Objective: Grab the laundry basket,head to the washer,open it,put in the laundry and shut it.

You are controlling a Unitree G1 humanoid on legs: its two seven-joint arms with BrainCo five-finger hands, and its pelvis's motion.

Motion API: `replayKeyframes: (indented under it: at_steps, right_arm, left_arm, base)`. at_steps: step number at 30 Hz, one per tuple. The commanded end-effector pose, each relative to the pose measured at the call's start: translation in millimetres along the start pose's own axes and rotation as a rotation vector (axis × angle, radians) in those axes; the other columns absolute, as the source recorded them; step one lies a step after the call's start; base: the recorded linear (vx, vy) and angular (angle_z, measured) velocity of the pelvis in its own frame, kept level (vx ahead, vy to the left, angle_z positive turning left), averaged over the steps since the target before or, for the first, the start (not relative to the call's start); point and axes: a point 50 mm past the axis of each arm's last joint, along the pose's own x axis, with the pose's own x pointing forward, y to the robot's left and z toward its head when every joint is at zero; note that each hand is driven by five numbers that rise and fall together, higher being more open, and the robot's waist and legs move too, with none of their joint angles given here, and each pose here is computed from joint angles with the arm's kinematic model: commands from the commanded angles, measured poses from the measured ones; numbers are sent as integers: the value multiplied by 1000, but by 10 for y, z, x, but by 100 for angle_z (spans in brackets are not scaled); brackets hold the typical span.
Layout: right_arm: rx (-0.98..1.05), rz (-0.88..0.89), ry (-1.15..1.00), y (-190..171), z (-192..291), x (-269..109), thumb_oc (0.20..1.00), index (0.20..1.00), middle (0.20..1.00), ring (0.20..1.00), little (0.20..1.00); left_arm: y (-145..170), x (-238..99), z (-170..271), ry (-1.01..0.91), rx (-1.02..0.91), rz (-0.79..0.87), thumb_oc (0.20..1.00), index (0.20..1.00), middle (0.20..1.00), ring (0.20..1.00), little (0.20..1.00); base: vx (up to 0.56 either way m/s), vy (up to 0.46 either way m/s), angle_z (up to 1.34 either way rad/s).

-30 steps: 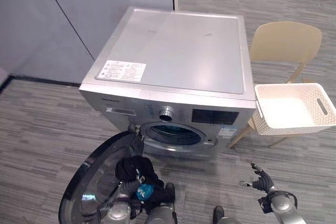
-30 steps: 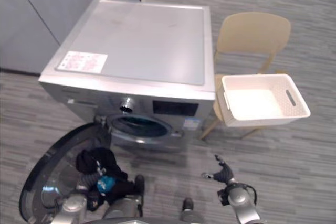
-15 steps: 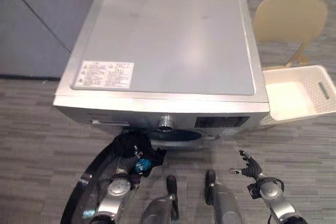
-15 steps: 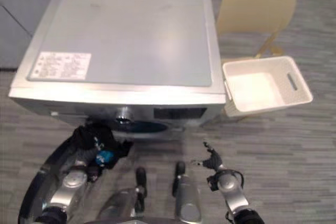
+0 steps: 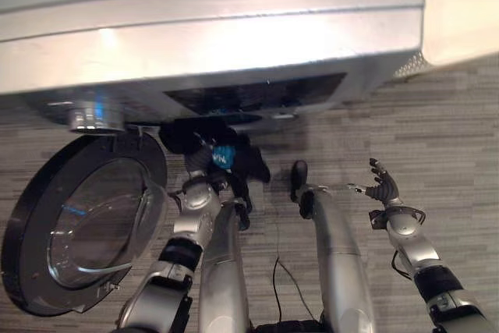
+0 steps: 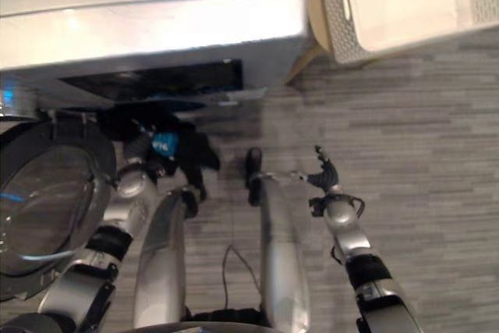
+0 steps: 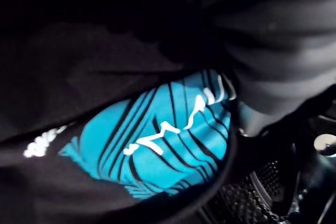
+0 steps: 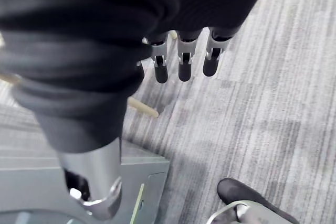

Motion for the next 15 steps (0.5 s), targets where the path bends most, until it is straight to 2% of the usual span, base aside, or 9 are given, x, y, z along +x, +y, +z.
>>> replayKeyframes:
  at_steps: [1,3,4,6,7,11,13,14,15]
  right_arm:
    - [53,7,-70,14,5,-162,1000,1000,1000,1000,1000]
    - [61,8,-92,-8,32,-164,1000,1000,1000,1000,1000]
    - [61,7,-92,-8,33,-164,1000,1000,1000,1000,1000]
    - [76,33,-110,16,40,-179,1000,1000,1000,1000,1000]
    - [76,33,-110,16,41,-178,1000,1000,1000,1000,1000]
    - [95,88,-121,87,36,-192,1000,1000,1000,1000,1000]
    - [93,96,-116,88,19,-200,1000,1000,1000,1000,1000]
    - [93,100,-128,79,37,-202,1000,1000,1000,1000,1000]
    - [90,122,-142,81,60,-210,1000,1000,1000,1000,1000]
  left_arm:
    - [282,325,960,-330,-95,158,200,200,200,200,200]
    - [303,386,1504,-490,-67,167,200,200,200,200,200]
    - [302,387,1505,-490,-67,166,200,200,200,200,200]
    - [198,339,2158,-705,15,156,200,200,200,200,200]
    - [196,340,2160,-705,15,156,200,200,200,200,200]
    - [-45,194,2769,-932,160,152,200,200,200,200,200]
    - [-113,173,2824,-959,205,141,222,222,222,222,222]
    - [-193,157,2873,-987,264,130,536,536,536,536,536]
    - [-262,202,2863,-979,405,114,1000,1000,1000,1000,1000]
  base:
    - [23,27,-17]
    - [19,6,-28]
    - [34,-3,-11]
    - [43,5,1]
    - [0,0,0]
    - [26,15,4]
    - [5,3,6]
    - [-26,26,3]
    - [-28,37,3]
